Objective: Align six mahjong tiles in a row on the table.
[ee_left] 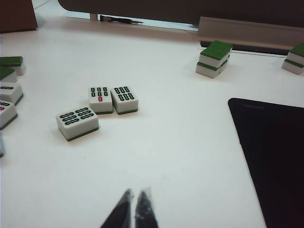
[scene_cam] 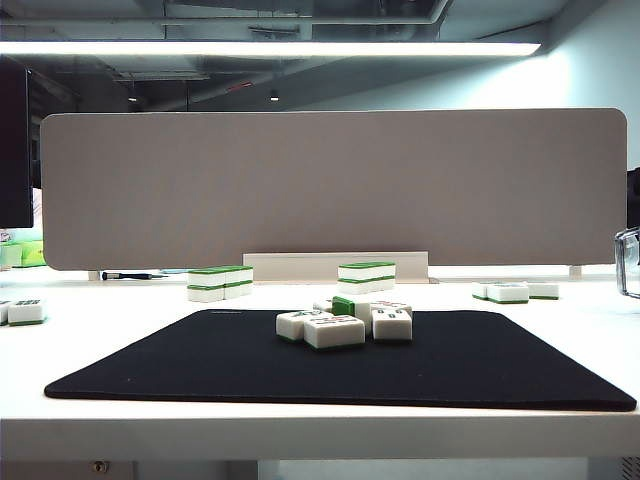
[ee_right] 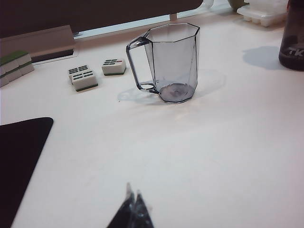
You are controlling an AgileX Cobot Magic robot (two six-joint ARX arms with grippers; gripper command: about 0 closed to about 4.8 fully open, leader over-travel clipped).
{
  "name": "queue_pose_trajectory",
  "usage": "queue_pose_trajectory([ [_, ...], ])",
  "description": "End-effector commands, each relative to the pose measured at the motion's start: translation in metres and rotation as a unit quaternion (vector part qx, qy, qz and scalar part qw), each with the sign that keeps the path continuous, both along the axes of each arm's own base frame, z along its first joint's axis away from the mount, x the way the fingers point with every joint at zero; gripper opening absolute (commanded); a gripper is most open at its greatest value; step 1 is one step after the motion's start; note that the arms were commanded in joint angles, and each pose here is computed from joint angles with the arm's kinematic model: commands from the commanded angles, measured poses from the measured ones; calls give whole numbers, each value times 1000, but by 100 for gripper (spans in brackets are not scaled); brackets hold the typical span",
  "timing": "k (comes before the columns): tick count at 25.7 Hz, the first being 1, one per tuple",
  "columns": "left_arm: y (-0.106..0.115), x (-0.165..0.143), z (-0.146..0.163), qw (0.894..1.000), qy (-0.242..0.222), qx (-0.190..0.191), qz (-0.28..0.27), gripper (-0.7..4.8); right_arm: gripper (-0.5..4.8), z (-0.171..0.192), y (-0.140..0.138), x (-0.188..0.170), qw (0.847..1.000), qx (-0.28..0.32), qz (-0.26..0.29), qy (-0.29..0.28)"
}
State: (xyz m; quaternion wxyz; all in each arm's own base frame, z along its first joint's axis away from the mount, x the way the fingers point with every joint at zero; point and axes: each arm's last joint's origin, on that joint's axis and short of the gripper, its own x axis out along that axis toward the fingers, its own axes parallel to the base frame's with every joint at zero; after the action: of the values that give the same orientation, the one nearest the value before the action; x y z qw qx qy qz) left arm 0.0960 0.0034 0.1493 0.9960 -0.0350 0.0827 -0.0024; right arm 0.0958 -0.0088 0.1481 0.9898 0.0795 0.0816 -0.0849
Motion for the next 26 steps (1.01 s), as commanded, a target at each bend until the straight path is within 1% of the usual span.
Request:
queue_pose_trajectory([
  [1,0,0,-1,1000,5,0,0,18,-1,2,0,0,1000,-2,0,-5],
  [6,0,0,-1,1000,5,0,1,18,-1,2,0,0,1000,-2,0,-7],
  [11,0,0,-1,1000,5,0,1,18,-1,11,0,-1,1000,-4,0,-24],
  [16,0,0,-1,1000,6,0,1,18,-1,33,0,-6,998,-9,-2,-56],
  [17,0,0,-1,1000,6,0,1,18,-1,44,0,-9,997,-10,-2,-70],
  [21,0,0,-1,1000,6,0,1,18,-1,64,1,-16,996,-11,-2,-85],
  [26,0,0,-1,1000,6,0,1,18,-1,91,3,-30,996,-10,15,-90],
])
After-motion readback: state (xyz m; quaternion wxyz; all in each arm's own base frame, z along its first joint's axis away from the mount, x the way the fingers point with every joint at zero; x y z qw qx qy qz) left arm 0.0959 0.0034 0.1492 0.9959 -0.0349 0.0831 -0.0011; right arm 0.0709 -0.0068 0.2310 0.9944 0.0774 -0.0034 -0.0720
